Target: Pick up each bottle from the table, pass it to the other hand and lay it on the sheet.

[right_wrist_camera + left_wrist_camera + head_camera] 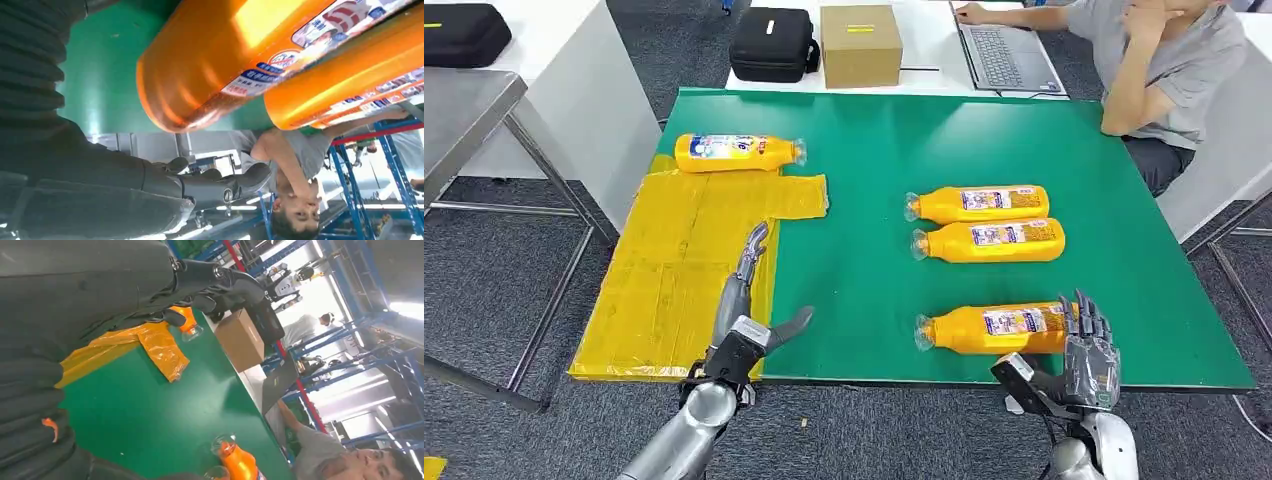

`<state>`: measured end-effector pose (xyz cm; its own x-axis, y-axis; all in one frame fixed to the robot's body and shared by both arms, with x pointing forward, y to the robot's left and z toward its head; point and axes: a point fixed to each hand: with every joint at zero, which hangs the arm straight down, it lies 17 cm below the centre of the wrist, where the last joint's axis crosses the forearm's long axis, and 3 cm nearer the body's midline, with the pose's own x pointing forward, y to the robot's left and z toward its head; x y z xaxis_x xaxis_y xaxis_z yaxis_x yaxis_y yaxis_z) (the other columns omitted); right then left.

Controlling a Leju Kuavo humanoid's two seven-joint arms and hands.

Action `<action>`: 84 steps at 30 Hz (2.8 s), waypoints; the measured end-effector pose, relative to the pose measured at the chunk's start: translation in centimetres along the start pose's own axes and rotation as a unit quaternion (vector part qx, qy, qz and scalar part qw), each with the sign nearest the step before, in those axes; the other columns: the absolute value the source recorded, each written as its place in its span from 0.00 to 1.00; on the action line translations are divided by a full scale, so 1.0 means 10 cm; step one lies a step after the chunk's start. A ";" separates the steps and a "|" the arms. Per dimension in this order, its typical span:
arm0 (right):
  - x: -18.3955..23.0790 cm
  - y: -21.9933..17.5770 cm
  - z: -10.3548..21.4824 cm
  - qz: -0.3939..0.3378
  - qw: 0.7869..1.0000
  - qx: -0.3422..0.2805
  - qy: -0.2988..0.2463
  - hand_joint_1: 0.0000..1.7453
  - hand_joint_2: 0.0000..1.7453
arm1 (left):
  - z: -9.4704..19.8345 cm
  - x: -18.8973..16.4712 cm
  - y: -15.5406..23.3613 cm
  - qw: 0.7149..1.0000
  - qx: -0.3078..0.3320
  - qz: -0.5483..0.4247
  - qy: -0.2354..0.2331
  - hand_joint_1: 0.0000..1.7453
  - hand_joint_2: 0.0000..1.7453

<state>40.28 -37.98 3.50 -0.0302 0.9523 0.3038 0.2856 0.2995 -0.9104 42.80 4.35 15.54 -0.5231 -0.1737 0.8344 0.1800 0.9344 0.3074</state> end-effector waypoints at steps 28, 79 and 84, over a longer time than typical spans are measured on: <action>-0.15 0.42 -0.08 0.043 0.992 0.121 -0.015 0.00 1.00 | -0.01 0.05 -0.15 1.000 -0.021 0.018 -0.005 0.00 1.00; -0.36 0.29 -0.10 -0.256 0.964 0.052 0.057 1.00 1.00 | -0.14 0.03 -0.16 0.999 -0.009 0.032 -0.010 0.00 1.00; -0.27 0.29 -0.02 -0.267 0.961 0.043 0.055 1.00 1.00 | -0.16 0.00 -0.16 1.000 -0.008 0.029 -0.006 0.00 1.00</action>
<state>41.41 -39.71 0.14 -0.0485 0.6515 0.7571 0.1772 0.7516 -0.6354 43.86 2.39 15.73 -0.5217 -0.1149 0.8454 0.2244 0.9375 0.2659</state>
